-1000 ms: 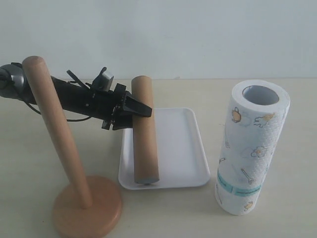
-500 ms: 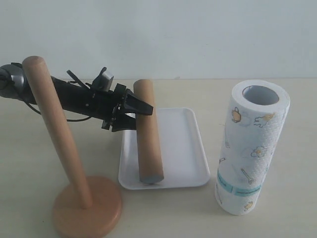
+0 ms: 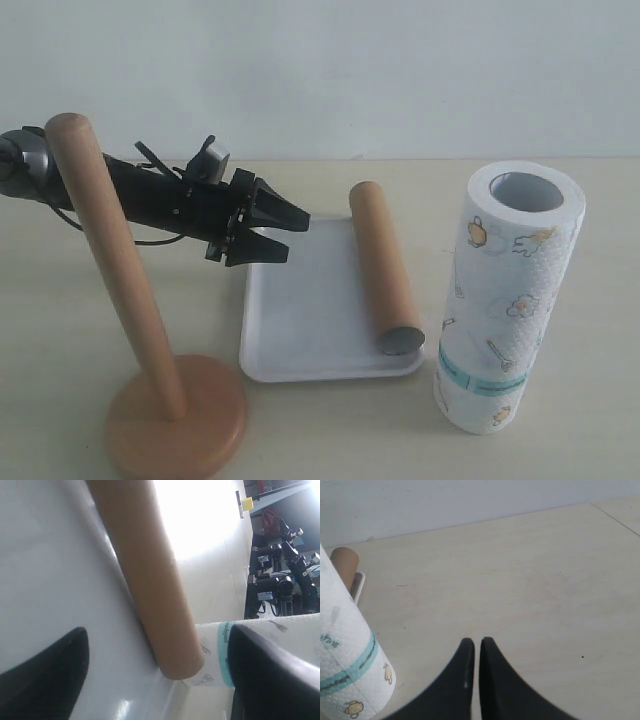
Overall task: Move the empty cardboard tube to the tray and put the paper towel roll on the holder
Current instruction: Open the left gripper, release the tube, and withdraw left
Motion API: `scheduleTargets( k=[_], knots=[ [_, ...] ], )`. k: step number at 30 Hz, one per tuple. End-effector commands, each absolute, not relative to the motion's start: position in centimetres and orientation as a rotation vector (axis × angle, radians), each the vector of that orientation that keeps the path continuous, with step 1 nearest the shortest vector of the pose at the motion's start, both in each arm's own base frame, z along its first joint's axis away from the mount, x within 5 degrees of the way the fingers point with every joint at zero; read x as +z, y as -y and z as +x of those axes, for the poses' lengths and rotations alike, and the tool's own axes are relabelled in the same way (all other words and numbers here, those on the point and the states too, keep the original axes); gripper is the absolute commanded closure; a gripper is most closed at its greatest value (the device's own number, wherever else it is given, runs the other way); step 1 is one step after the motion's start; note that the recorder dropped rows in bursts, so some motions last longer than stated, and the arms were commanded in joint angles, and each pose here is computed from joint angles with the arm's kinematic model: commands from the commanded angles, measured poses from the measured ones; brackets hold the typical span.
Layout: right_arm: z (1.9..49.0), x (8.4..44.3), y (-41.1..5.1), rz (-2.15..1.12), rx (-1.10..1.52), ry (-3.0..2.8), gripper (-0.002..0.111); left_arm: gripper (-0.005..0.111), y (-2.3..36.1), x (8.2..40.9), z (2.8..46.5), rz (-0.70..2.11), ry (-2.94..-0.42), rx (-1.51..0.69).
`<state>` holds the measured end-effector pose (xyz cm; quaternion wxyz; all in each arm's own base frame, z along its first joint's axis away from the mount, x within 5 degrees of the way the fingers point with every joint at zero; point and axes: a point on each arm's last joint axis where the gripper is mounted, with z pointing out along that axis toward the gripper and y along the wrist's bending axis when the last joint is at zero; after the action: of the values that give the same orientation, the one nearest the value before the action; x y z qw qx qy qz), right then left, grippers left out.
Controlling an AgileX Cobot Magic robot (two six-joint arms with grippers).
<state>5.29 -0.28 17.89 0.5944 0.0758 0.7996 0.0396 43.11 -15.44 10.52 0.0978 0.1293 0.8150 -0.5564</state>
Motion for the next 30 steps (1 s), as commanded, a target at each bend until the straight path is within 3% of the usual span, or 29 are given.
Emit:
scheduleTargets(
  k=[1,15,24,26,30],
  knots=[
    [5.3,18.0,0.3,0.165,0.085,-1.849,0.104,0.034,15.6,10.7,43.1,0.378,-2.41,-1.644],
    [5.3,18.0,0.3,0.166,0.085,-1.849,0.104,0.034,14.1,11.7,44.1,0.341,-2.37,-1.659],
    [5.3,18.0,0.3,0.166,0.085,-1.849,0.104,0.04,10.9,18.6,44.4,0.388,-2.267,-1.537],
    [5.3,18.0,0.3,0.166,0.085,-1.849,0.104,0.051,9.5,20.5,44.1,0.379,-2.277,-1.488],
    [5.3,18.0,0.3,0.166,0.085,-1.849,0.104,0.091,6.8,23.2,42.9,0.364,-2.297,-1.392]
  ],
)
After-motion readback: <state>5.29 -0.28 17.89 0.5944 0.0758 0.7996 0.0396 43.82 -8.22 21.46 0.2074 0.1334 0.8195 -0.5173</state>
